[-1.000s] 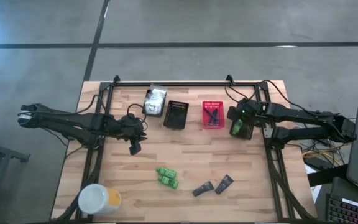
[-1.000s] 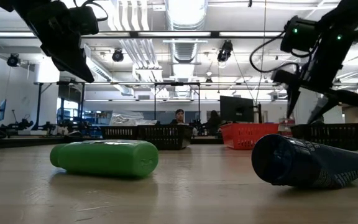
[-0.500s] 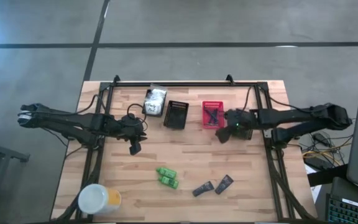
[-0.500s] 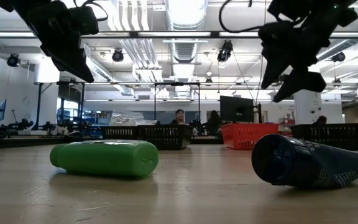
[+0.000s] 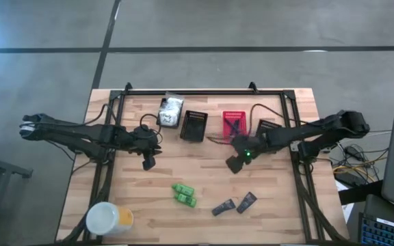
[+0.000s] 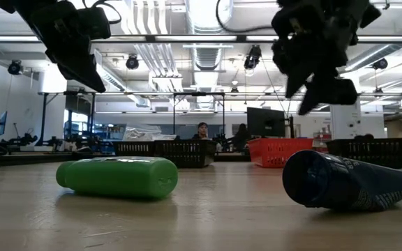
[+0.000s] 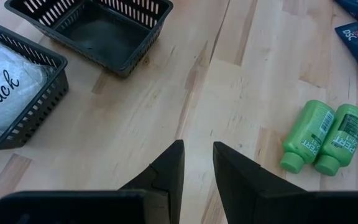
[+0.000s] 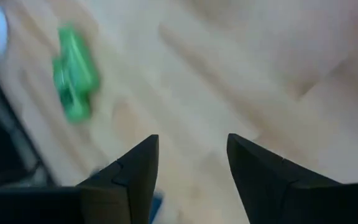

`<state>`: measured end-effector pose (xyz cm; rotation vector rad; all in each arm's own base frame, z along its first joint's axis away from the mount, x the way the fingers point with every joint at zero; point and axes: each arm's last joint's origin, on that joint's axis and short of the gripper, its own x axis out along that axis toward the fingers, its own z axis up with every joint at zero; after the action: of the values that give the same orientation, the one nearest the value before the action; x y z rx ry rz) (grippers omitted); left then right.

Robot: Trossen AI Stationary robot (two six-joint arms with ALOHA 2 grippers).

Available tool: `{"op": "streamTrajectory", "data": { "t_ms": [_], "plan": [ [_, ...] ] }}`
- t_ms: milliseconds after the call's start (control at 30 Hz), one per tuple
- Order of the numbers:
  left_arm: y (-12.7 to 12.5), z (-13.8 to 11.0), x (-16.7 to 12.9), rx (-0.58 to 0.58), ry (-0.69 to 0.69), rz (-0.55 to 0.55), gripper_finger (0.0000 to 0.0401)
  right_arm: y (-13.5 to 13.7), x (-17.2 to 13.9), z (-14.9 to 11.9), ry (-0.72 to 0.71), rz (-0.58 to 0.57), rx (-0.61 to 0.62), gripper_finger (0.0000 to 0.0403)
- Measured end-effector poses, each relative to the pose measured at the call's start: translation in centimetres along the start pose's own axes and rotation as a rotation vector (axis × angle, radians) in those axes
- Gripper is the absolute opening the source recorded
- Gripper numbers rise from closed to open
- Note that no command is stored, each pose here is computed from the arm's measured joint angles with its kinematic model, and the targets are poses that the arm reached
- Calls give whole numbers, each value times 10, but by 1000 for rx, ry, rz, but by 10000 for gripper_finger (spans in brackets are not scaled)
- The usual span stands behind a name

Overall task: Pick & Place Travel size toiletries
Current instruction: Put the blue shave cream into the middle black bin

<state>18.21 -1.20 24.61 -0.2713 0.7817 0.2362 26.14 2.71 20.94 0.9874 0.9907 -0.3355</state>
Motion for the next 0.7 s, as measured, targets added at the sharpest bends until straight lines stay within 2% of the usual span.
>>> {"op": "streamTrajectory", "data": {
  "t_ms": [167,400,600,700],
  "plan": [
    [0,0,0,-2,0,0,90,8,17,-8,220,61,-39,178],
    [0,0,0,-2,1,-2,90,44,22,-33,356,150,-171,164],
    [0,0,0,1,3,-3,90,61,26,-65,435,195,-409,156],
    [0,0,0,4,2,-3,90,66,30,-74,447,167,-408,150]
  ]
}}
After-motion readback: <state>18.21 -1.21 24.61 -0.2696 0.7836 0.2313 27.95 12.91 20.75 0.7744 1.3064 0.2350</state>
